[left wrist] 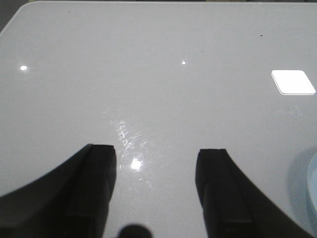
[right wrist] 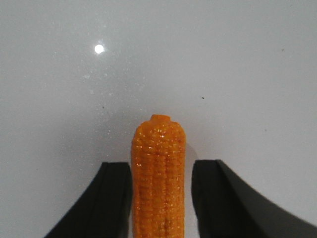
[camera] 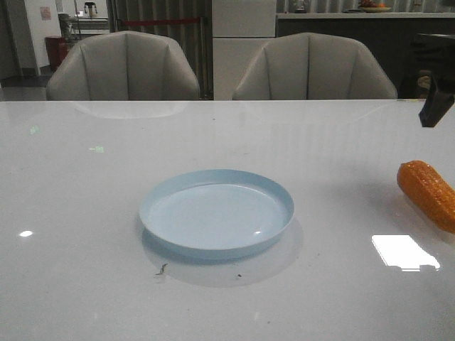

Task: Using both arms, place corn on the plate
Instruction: 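Lower the right gripper over the orange corn cob and grasp it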

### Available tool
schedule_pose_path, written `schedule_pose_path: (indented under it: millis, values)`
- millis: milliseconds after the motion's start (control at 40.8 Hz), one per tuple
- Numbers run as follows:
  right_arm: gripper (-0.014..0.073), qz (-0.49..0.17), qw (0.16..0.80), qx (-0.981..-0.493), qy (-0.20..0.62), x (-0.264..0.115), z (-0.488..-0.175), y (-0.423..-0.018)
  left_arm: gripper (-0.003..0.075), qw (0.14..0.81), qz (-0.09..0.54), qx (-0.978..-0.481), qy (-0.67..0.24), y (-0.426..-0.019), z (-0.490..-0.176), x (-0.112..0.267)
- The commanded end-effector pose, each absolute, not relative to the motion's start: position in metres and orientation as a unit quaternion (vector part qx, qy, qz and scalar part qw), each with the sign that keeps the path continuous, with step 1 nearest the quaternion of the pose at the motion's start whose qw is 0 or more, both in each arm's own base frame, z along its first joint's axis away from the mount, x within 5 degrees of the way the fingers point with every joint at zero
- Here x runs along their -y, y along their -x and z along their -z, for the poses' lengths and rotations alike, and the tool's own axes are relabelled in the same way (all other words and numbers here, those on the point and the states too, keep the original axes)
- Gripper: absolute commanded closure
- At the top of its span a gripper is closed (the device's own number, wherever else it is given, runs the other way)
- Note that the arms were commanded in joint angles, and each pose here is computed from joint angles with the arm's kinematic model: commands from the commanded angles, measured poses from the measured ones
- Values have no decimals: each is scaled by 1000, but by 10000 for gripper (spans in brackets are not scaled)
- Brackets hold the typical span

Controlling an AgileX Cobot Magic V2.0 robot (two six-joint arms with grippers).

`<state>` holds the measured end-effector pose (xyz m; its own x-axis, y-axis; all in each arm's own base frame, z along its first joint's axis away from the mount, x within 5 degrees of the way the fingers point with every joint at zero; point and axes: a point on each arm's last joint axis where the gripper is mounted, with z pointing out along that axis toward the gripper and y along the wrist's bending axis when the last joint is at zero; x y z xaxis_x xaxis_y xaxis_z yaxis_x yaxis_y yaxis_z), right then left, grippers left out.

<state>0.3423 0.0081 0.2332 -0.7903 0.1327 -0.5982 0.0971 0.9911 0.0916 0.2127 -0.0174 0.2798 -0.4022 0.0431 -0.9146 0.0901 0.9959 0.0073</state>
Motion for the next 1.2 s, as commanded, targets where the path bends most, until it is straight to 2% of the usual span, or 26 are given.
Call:
schedule_pose_path:
  millis: [0,245,466,760,809,1005,1176]
  values:
    - [191,-30,355,-932,-61,-7,-243,-354,290,593,22,-804,-31,-214,-298,16]
    - [191,-24,284,-956,-62,-7,-202,-362,290,593,22,-804,-31,-214,-298,16]
    - [191,-24,264,-962,-65,-7,-188,-364,290,593,22,-804,-31,-214,-298,16]
    - [185,-19,206,-976,-66,-7,-160,-364,290,593,22,-804,-31,-214,-298,16]
    - [169,-18,197,-978,-66,-7,-156,-363,290,593,22,-804,-31,-214,-298,16]
    - [15,-17,177,-982,-66,-7,-152,-361,290,593,22,-804,-31,-214,-298,16]
    - [31,-18,173,-982,-68,-7,-152,-361,290,593,22,-804,-31,-214,-298,16]
